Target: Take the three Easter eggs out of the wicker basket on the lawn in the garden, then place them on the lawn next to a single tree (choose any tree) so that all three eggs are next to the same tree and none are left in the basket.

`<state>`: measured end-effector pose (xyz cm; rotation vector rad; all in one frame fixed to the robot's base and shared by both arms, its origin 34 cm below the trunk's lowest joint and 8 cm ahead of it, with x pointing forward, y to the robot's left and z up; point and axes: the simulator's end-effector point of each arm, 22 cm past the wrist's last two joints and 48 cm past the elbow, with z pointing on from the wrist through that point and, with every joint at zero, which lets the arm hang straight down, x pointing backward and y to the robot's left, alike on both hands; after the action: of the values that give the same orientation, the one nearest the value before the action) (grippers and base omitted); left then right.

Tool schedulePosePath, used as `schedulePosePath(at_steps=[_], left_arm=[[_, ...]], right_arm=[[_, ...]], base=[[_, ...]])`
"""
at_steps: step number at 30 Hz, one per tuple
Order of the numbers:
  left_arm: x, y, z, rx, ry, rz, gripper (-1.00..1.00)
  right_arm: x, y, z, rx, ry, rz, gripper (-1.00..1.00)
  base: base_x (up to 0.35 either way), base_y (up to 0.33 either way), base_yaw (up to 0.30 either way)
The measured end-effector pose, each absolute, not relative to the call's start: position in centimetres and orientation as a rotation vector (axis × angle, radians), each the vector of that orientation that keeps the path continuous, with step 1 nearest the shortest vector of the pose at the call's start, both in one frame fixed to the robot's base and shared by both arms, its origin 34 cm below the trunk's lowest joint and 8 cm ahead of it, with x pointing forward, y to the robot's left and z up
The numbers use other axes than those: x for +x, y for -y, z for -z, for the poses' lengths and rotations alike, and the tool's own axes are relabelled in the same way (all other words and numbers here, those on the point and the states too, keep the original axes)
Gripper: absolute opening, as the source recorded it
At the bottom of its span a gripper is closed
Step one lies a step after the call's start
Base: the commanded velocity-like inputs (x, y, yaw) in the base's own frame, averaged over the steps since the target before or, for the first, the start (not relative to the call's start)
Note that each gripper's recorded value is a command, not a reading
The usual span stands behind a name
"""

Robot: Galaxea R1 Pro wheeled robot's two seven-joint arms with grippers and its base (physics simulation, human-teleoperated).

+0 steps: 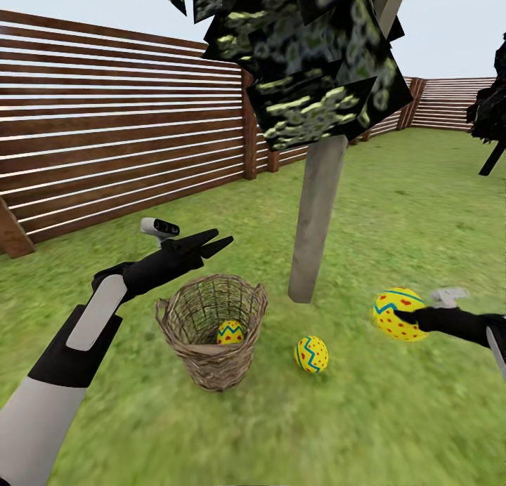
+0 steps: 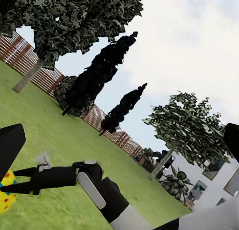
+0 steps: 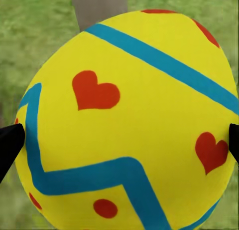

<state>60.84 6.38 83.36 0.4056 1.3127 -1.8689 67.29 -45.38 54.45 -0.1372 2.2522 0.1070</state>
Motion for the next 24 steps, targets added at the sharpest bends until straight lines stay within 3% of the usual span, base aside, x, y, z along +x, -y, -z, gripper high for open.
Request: schedulePosePath(at_steps=[4,9,19,24], left_arm=[[60.9,-6.4,-83.3,0.405,-1.313,1.869,1.00],[60.9,-6.3,-83.3,0.405,-1.315,1.868,1.00],[61.4,-6.7,-83.8,0.388,-1.276,1.833,1.00],[61.4,-6.7,-83.9,0.389,-1.275,1.834,1.00]], right_arm=[[68.3,47.6,-51.1,-0.090,-2.216,0.047,-1.00],[69.1,44.2,-43.4,-0.100,-2.190,0.219,-1.00],[65.7,38.7,-33.5,-0.133,-2.266,0.273,-1.00],[65.7,36.2,-32.9,-0.145,-2.272,0.239,-1.00]], base=[[0.000,0.000,0.000],[0.000,0.000,0.000],[0.001,0.000,0.000],[0.209,-0.158,0.000]])
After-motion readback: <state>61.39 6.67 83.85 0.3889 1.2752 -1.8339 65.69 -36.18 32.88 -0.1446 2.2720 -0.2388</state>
